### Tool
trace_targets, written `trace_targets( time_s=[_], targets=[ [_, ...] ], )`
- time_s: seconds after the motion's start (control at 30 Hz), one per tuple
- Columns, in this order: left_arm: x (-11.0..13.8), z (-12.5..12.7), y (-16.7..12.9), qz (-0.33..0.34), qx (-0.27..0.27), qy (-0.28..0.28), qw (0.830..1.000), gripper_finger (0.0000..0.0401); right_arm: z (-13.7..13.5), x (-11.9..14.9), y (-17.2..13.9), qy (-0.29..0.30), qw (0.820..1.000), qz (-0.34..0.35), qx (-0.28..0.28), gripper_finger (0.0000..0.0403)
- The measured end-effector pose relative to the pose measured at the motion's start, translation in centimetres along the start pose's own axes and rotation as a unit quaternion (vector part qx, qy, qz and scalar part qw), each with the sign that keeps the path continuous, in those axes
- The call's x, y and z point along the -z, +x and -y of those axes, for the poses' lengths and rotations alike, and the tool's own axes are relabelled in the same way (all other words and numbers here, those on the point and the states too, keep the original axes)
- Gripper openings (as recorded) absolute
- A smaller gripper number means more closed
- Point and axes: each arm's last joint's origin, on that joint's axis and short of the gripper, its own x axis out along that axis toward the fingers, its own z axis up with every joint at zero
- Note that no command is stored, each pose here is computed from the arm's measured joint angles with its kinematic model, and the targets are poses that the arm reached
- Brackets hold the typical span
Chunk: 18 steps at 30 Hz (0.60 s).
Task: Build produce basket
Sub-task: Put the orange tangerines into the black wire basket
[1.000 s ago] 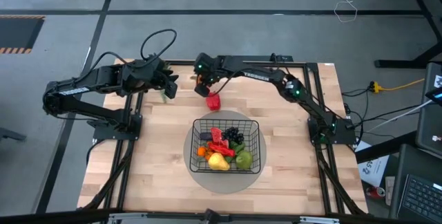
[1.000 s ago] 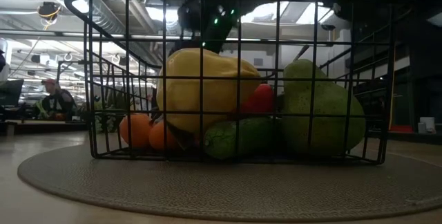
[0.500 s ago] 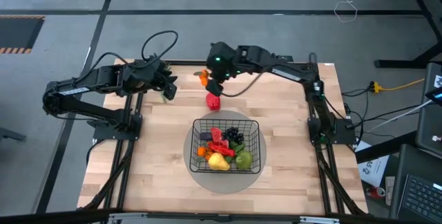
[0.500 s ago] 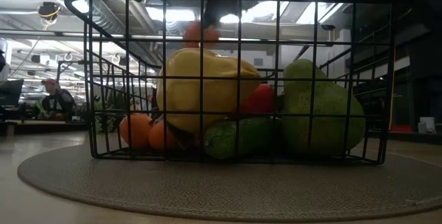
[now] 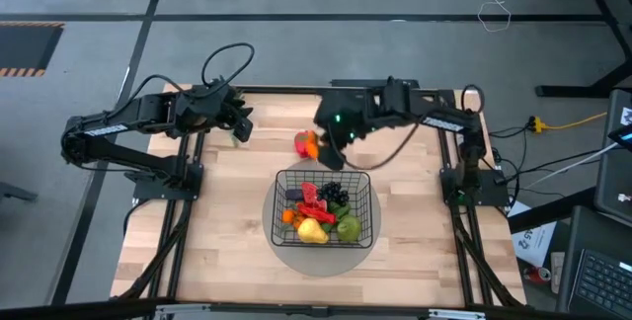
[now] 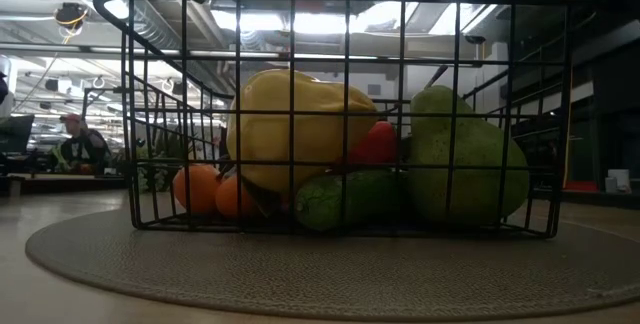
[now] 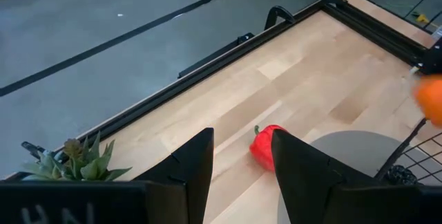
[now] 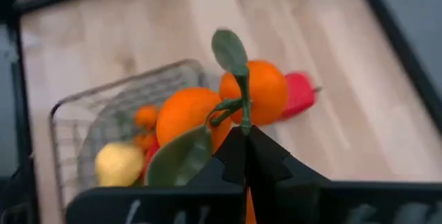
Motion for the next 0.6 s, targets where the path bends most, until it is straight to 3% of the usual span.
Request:
trace_targets(
  time_s=[0.23, 0.4, 0.6],
  targets=[
    [0.0, 0.0, 0.0, 0.0, 0.0, -0.004, 1.0, 0.0142, -4.9, 2.0, -0.3, -0.001, 0.999, -0.022, -0.025, 0.0],
    [0.0, 0.0, 0.0, 0.0, 0.0, -0.007, 1.0, 0.0142, -8.1, 3.3, -0.2, 0.001, 1.0, 0.002, 0.014, 0.0],
    [0.0, 0.0, 0.0, 0.0, 0.001, -0.015, 1.0, 0.0142, -9.9, 3.9, 0.3, 0.039, 0.999, 0.006, 0.011, 0.0]
  ],
)
